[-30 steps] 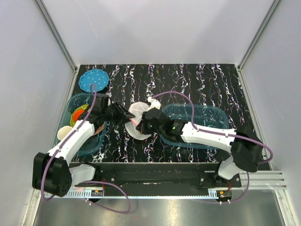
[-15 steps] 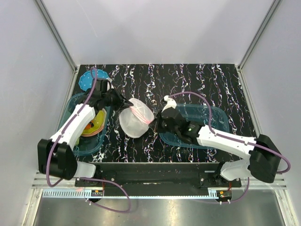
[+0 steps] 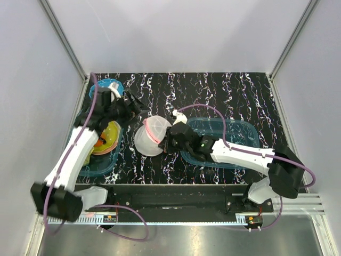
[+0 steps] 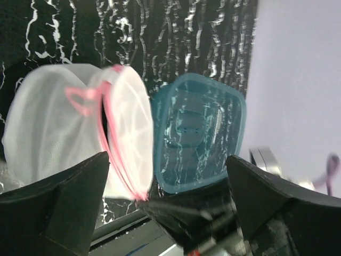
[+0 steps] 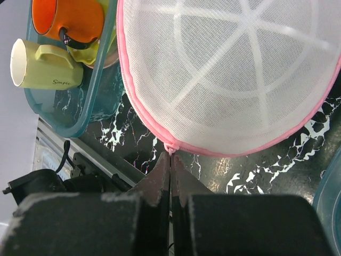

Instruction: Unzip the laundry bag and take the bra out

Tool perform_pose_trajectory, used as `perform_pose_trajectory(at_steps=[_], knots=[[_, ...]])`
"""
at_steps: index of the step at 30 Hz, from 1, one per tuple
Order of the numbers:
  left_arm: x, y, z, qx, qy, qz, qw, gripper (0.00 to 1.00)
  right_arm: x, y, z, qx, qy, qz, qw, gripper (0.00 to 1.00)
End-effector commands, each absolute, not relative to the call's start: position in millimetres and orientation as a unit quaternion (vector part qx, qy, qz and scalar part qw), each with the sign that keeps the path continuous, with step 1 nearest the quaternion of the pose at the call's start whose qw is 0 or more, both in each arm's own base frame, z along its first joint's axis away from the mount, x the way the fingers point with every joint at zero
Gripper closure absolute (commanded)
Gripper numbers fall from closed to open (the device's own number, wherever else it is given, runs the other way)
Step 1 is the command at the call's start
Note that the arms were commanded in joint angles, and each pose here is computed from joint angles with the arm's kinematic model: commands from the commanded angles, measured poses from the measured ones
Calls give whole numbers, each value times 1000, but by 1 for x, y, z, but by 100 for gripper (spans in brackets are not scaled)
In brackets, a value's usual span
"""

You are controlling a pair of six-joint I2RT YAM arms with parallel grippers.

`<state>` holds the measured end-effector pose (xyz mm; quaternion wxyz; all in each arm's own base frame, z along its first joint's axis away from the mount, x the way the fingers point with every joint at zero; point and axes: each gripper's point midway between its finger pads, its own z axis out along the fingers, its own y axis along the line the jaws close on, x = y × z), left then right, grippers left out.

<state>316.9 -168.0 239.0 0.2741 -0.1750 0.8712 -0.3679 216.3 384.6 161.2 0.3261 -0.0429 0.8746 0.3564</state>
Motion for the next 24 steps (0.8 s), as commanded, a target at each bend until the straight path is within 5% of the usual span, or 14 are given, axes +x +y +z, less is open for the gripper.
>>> perform_pose_trajectory(at_steps=[1, 11, 14, 19, 24], knots=[[271, -165, 236, -203, 861, -378, 275, 7, 222, 399, 181, -39, 860, 381, 337, 100], [263, -180, 198, -243, 863, -370, 243, 7, 222, 406, 177, -45, 862, 385, 327, 100], [273, -182, 190, -248, 866, -362, 242, 17, 221, 404, 175, -45, 863, 383, 327, 100], [288, -182, 186, -234, 878, -343, 236, 100, 218, 388, 168, -44, 871, 362, 330, 100], [303, -172, 211, -212, 876, -343, 265, 100, 214, 337, 144, -20, 884, 333, 329, 100]])
